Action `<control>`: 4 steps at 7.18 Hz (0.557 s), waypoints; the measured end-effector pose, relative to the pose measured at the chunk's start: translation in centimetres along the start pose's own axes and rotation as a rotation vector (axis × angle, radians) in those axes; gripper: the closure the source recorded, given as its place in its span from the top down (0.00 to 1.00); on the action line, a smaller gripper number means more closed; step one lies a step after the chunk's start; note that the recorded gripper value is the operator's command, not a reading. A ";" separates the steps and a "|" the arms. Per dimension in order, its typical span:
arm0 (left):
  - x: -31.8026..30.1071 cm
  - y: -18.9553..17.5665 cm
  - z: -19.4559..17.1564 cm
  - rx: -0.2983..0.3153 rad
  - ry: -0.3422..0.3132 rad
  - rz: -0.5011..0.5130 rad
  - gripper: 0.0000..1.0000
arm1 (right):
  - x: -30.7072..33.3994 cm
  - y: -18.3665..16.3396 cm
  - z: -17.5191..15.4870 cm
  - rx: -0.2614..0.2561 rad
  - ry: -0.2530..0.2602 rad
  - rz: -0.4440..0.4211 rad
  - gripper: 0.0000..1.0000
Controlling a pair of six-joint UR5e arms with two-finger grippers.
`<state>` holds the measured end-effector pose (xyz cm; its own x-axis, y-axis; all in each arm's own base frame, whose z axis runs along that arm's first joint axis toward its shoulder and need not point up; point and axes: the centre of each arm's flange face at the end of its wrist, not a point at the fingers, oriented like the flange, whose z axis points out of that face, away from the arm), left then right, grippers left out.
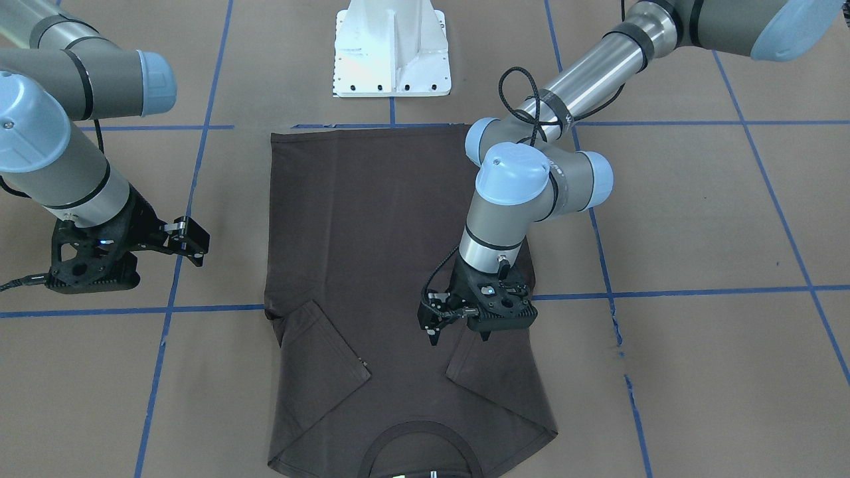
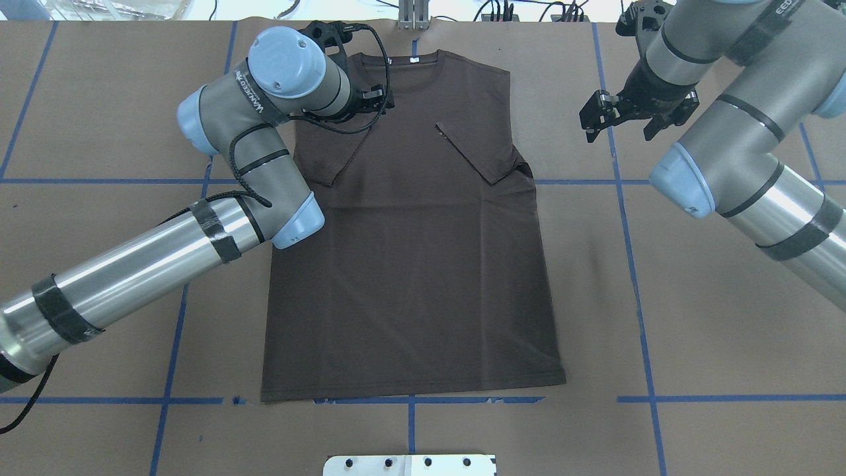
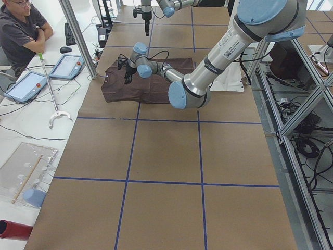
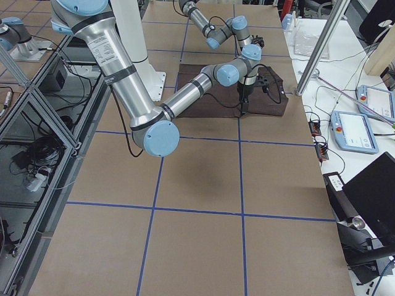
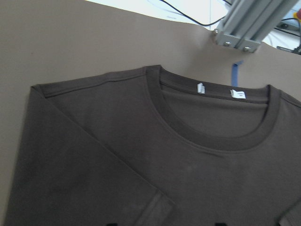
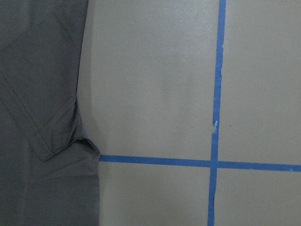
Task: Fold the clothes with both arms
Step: 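Release the left gripper while moving the right gripper to the hem corner nearest it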
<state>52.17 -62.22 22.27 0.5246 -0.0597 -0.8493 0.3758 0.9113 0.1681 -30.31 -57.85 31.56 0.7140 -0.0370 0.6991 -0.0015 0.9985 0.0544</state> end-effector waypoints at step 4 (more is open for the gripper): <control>-6.8 5.9 -11.2 -0.121 0.027 0.178 1.00 | -1.8 10.4 1.4 -0.042 -0.051 0.103 1.00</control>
<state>42.29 -51.85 23.42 0.5529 0.1157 -0.8252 0.1839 0.9490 0.2562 -32.58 -47.46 31.85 0.6749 0.0645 0.7351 -0.0424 0.9979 -0.0486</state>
